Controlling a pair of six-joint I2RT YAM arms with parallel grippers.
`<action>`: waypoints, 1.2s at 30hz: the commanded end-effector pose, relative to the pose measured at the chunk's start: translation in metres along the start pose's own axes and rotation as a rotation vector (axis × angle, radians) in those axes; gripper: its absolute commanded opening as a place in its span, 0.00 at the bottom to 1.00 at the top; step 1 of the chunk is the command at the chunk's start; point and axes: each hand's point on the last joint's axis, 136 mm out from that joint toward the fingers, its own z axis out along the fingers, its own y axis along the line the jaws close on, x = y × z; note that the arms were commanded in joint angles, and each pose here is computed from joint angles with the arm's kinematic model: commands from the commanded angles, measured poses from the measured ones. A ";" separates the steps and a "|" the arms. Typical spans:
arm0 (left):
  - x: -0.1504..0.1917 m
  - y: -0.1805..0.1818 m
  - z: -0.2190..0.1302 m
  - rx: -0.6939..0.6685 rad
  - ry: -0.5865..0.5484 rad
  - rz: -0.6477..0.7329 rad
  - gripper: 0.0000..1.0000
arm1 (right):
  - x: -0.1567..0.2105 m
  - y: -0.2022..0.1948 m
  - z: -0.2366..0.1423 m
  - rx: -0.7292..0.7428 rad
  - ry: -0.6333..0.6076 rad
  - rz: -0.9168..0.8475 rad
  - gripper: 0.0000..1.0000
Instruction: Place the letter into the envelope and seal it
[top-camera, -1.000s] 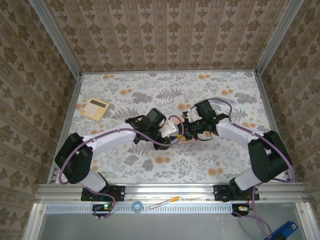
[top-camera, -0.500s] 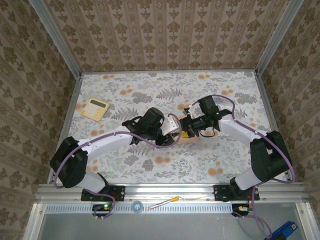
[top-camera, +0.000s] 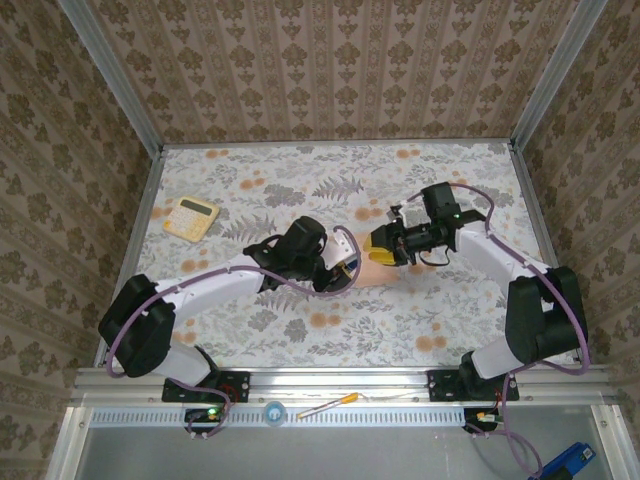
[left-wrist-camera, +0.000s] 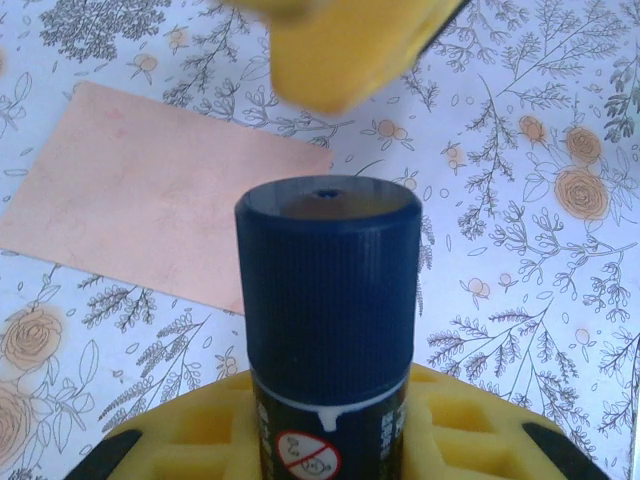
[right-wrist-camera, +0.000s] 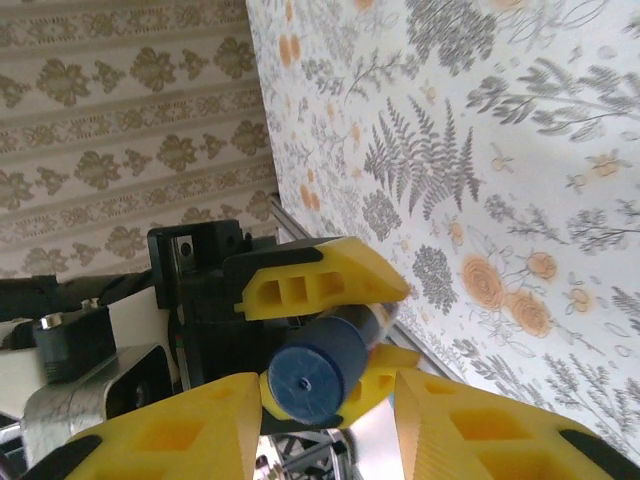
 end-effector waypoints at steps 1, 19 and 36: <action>0.005 0.002 -0.008 -0.015 0.009 -0.064 0.00 | 0.001 0.003 -0.016 -0.024 -0.005 0.010 0.42; 0.055 0.072 -0.006 -0.294 0.206 -0.636 0.00 | -0.019 -0.002 -0.045 0.008 -0.161 -0.001 0.47; 0.076 0.121 -0.011 -0.501 0.266 -0.799 0.00 | -0.010 -0.010 -0.051 0.019 -0.186 0.008 0.47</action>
